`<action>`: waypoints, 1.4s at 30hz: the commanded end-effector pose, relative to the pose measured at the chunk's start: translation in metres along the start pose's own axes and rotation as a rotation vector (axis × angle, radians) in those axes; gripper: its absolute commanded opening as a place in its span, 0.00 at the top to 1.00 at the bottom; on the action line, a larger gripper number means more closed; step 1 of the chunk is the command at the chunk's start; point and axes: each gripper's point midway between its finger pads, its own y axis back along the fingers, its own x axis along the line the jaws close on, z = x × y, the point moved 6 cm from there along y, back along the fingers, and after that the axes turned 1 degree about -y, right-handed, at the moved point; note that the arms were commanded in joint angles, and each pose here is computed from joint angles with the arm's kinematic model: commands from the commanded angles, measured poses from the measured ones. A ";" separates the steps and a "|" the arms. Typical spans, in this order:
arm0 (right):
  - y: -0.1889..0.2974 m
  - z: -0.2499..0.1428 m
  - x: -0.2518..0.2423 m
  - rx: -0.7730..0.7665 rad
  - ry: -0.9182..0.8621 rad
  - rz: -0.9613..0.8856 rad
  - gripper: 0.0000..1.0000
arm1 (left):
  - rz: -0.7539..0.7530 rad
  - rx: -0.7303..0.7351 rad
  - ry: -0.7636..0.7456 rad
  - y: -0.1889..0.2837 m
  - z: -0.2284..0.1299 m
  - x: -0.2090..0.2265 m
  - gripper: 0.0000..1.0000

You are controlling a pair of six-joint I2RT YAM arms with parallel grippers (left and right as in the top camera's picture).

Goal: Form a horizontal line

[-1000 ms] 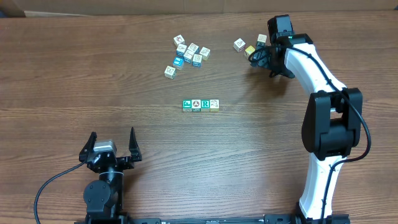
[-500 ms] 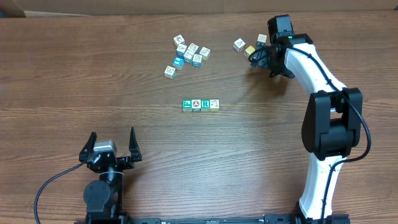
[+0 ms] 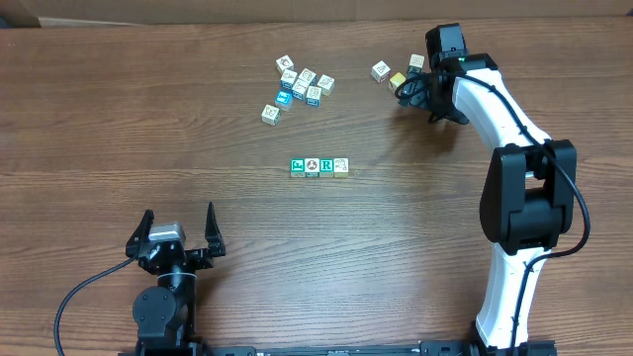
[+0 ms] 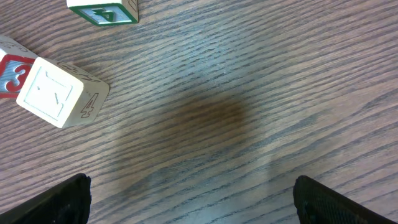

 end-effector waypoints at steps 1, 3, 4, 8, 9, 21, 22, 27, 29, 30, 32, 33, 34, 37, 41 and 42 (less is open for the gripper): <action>-0.001 -0.001 0.001 0.001 -0.001 0.000 0.00 | -0.020 -0.010 -0.012 0.001 0.001 -0.003 0.00; -0.001 -0.001 0.001 0.001 -0.001 0.000 0.00 | -0.020 -0.010 -0.012 0.001 0.001 -0.003 0.00; -0.001 -0.001 0.001 0.001 -0.001 0.000 0.00 | -0.020 -0.010 -0.012 0.001 0.001 -0.003 0.00; -0.001 -0.001 0.001 0.001 -0.001 0.000 0.00 | -0.020 -0.010 -0.012 0.001 0.001 -0.003 0.00; -0.001 -0.001 0.001 0.001 -0.001 0.000 0.00 | -0.020 -0.010 -0.012 0.001 0.001 -0.003 0.00; -0.001 -0.001 0.001 0.001 -0.001 0.000 0.00 | -0.020 -0.010 -0.012 0.001 0.001 -0.003 0.00; -0.001 -0.001 0.001 0.000 -0.001 0.000 0.00 | -0.020 -0.010 -0.011 0.001 0.001 -0.003 0.00; -0.006 -0.003 0.000 0.009 -0.001 -0.005 0.00 | -0.020 -0.010 -0.012 0.001 0.001 -0.003 0.00; -0.001 0.000 0.000 -0.001 -0.003 0.000 0.00 | -0.020 -0.010 -0.012 0.001 0.001 -0.003 0.01; 0.002 0.001 0.000 -0.008 -0.004 0.004 0.00 | -0.020 -0.010 -0.012 0.001 0.001 -0.003 0.00; 0.012 0.005 0.001 -0.028 -0.007 0.014 0.00 | -0.020 -0.010 -0.012 0.001 0.001 -0.003 0.00; 0.017 0.007 0.001 -0.038 -0.009 0.019 0.00 | -0.020 -0.010 -0.012 0.001 0.001 -0.003 0.00; 0.024 0.009 0.001 -0.053 -0.011 0.027 0.00 | -0.020 -0.010 -0.012 0.001 0.001 -0.003 0.00; 0.045 0.017 0.001 -0.095 -0.019 0.048 0.00 | -0.020 -0.010 -0.012 0.001 0.001 -0.003 0.00; 0.080 0.026 0.000 -0.162 -0.029 0.083 0.00 | -0.020 -0.010 -0.012 0.001 0.001 -0.003 0.00; 0.092 0.029 0.000 -0.184 -0.032 0.094 0.00 | -0.020 -0.010 -0.012 0.001 0.001 -0.003 0.00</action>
